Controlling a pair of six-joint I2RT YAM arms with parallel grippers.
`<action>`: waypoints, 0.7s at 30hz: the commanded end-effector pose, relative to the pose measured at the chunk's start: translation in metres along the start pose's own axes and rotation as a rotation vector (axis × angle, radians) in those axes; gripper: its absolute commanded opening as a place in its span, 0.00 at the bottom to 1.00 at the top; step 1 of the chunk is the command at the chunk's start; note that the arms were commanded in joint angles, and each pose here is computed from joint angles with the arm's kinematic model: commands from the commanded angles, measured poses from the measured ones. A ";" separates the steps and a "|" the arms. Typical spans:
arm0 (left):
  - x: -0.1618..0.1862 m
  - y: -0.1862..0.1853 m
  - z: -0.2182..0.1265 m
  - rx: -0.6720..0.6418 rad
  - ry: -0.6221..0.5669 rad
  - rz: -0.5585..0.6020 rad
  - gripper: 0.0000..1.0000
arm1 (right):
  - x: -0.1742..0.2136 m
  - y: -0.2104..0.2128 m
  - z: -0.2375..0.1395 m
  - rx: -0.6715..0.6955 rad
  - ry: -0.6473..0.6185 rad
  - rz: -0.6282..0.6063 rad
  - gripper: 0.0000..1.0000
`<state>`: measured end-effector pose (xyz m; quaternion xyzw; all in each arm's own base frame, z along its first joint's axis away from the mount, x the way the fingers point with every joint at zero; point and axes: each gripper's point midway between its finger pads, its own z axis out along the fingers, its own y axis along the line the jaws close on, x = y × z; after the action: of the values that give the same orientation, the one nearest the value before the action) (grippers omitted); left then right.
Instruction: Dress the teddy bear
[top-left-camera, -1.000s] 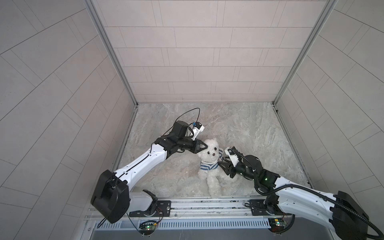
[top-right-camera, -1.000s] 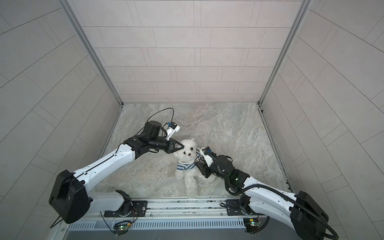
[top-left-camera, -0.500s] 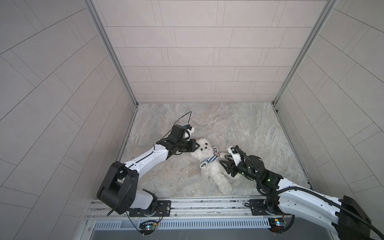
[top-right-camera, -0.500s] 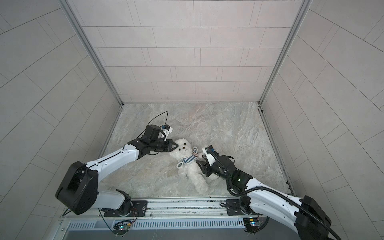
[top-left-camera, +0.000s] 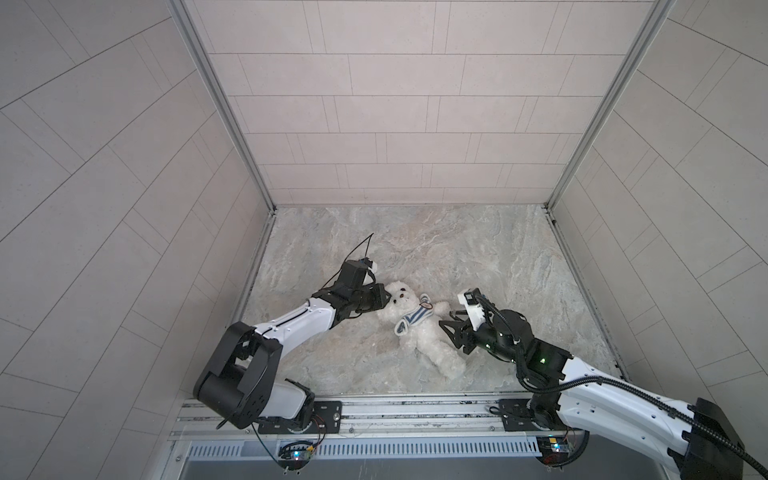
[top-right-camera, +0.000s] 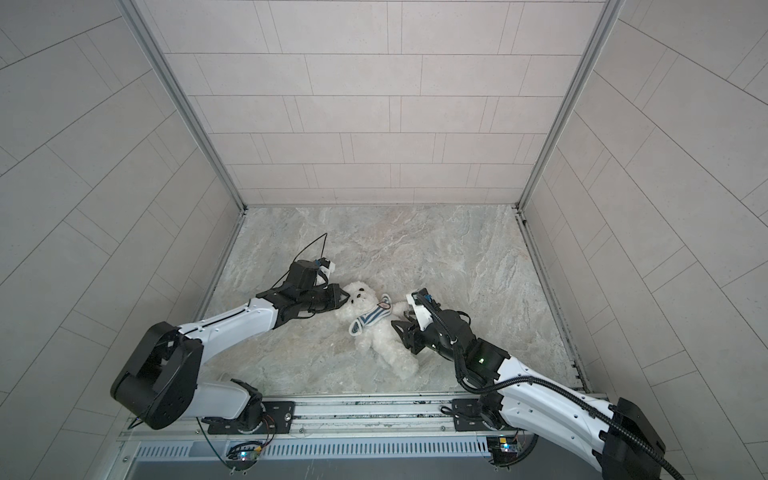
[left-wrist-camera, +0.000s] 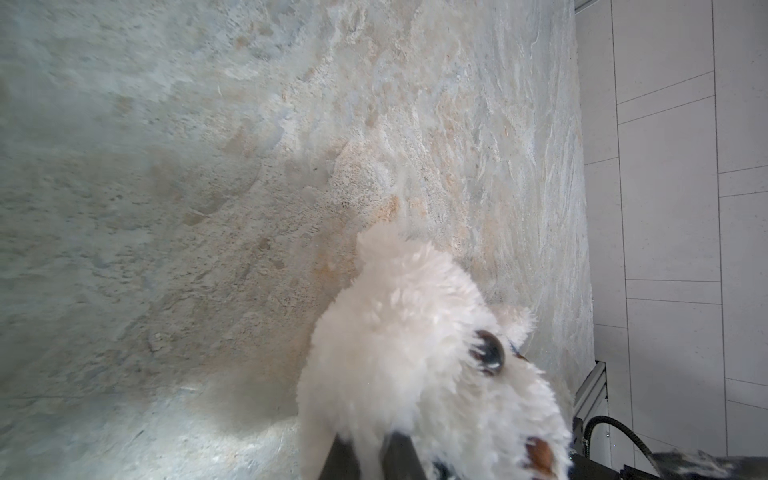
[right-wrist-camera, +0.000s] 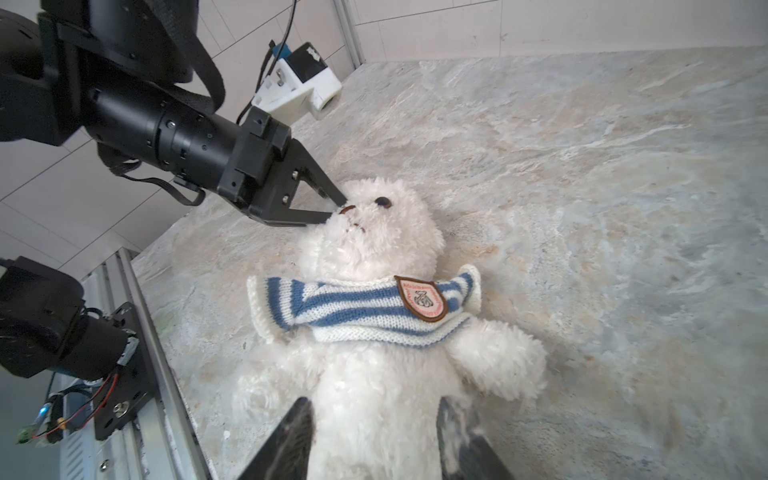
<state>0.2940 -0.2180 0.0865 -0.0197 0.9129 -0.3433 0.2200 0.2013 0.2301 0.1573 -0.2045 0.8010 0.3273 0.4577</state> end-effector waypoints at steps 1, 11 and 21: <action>-0.004 0.008 -0.003 -0.021 -0.055 -0.038 0.15 | -0.004 0.015 -0.002 -0.035 0.000 0.027 0.51; -0.007 0.009 -0.006 -0.016 -0.093 -0.017 0.17 | 0.008 0.029 0.020 -0.037 0.076 -0.017 0.54; -0.026 -0.004 -0.008 -0.020 -0.114 0.076 0.20 | 0.036 0.010 0.034 0.058 0.122 0.046 0.44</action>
<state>0.2993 -0.2093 0.0873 -0.0239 0.9099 -0.3274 0.2535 0.1944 0.2599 0.1158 -0.2156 0.8411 0.2991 0.3957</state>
